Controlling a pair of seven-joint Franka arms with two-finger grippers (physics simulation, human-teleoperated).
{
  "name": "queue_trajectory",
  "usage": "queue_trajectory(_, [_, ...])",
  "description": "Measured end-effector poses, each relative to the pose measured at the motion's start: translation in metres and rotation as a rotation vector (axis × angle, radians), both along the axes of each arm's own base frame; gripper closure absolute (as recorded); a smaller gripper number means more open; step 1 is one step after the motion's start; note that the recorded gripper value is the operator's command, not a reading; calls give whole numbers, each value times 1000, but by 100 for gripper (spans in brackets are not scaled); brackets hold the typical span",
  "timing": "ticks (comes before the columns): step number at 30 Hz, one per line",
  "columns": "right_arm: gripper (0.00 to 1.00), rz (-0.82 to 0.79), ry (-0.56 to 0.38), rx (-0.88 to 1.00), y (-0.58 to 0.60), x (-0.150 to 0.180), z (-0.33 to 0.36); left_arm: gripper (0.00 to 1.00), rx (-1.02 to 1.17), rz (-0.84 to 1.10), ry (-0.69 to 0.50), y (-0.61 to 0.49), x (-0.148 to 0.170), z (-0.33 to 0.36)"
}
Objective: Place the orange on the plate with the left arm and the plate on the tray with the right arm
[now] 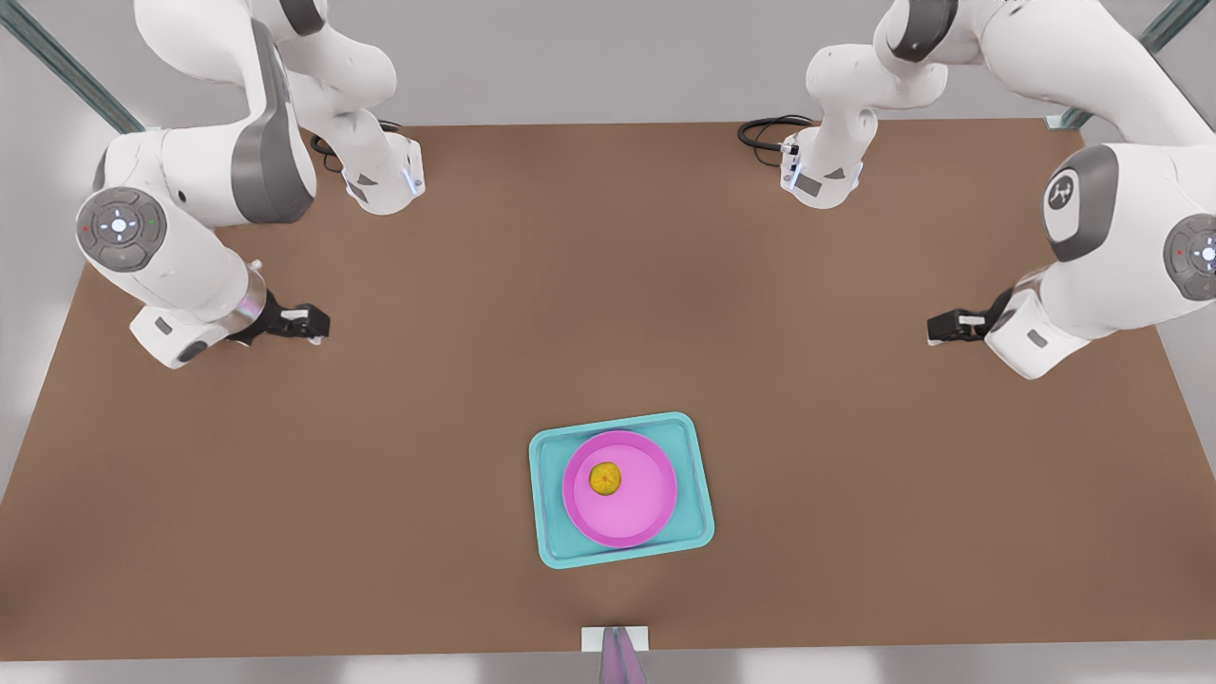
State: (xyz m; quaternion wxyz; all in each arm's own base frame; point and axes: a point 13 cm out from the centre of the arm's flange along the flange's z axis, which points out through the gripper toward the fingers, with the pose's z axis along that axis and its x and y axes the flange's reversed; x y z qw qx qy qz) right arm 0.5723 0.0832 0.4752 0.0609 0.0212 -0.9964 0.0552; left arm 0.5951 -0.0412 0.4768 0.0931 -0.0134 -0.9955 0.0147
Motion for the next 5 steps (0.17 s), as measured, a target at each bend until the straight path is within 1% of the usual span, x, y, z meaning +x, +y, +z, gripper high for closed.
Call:
queue_trajectory(2, [0,1,21,-23,-12,-9,-4,0,4,1,17,0,-4,-1])
queue_trajectory(5, [0,13,34,-41,-17,-13,-5,0,9,5,40,1,-9,-3])
